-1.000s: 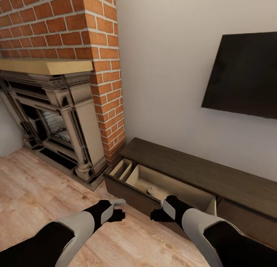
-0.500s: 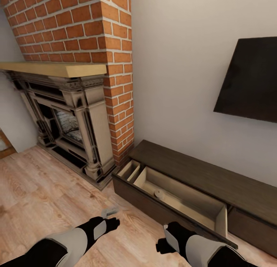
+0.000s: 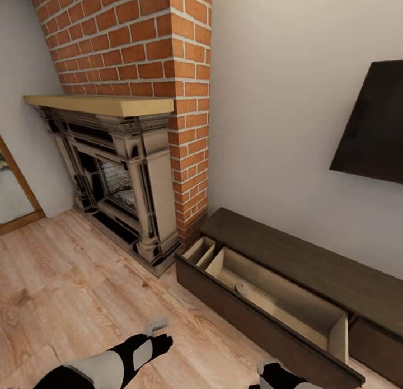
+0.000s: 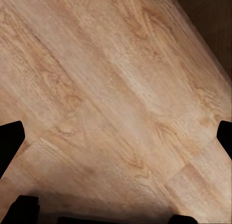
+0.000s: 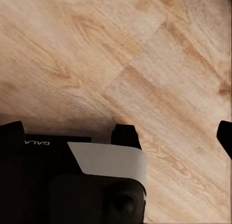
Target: Place each of the two pumpkins and all three candles from the living room inside a cabinet in the living room (use any cabinet), then make sure every cabinet is closed, and position the cauldron so it is next to a table in the living room.
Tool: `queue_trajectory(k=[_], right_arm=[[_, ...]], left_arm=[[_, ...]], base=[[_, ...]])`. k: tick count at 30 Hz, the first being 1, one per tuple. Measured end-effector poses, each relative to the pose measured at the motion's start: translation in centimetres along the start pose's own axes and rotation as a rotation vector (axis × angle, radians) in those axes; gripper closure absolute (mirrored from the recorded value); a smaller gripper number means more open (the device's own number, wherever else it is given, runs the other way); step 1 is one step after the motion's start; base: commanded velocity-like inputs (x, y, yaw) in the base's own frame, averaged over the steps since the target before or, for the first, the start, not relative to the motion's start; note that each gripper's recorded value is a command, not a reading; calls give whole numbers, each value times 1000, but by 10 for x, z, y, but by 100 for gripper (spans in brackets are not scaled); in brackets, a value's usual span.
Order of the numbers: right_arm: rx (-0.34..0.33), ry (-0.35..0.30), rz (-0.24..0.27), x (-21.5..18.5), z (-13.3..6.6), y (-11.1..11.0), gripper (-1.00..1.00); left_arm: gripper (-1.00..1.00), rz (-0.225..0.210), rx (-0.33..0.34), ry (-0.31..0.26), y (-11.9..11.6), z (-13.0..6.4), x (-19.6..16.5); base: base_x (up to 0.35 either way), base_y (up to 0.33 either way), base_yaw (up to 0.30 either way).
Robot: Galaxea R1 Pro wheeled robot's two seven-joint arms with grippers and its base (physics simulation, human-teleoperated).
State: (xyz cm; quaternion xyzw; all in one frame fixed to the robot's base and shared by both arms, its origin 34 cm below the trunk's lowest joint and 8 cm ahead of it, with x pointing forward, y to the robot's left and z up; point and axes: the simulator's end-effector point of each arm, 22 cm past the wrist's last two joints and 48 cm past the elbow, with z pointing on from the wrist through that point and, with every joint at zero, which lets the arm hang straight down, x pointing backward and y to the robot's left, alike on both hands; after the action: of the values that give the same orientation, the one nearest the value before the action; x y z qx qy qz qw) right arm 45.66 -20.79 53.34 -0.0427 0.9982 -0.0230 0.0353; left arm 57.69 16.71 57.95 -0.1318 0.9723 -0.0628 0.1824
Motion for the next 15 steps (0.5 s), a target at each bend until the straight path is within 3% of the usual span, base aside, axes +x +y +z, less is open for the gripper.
queue_trajectory(k=[5,10,15], right_arm=[[43,-39,21,-1,3,-35,-100],[71,-27,35,15,7,-61,-100],[24,-27,57,20,7,-88,-100]], left_arm=[[-100,-18,-37,11,31,1,10],[-100,-84,-69,5,64,-1,5],[-100,-147,-91,-46,85,-4,-3]], base=[[0,0,174],[0,0,170],[0,0,167]])
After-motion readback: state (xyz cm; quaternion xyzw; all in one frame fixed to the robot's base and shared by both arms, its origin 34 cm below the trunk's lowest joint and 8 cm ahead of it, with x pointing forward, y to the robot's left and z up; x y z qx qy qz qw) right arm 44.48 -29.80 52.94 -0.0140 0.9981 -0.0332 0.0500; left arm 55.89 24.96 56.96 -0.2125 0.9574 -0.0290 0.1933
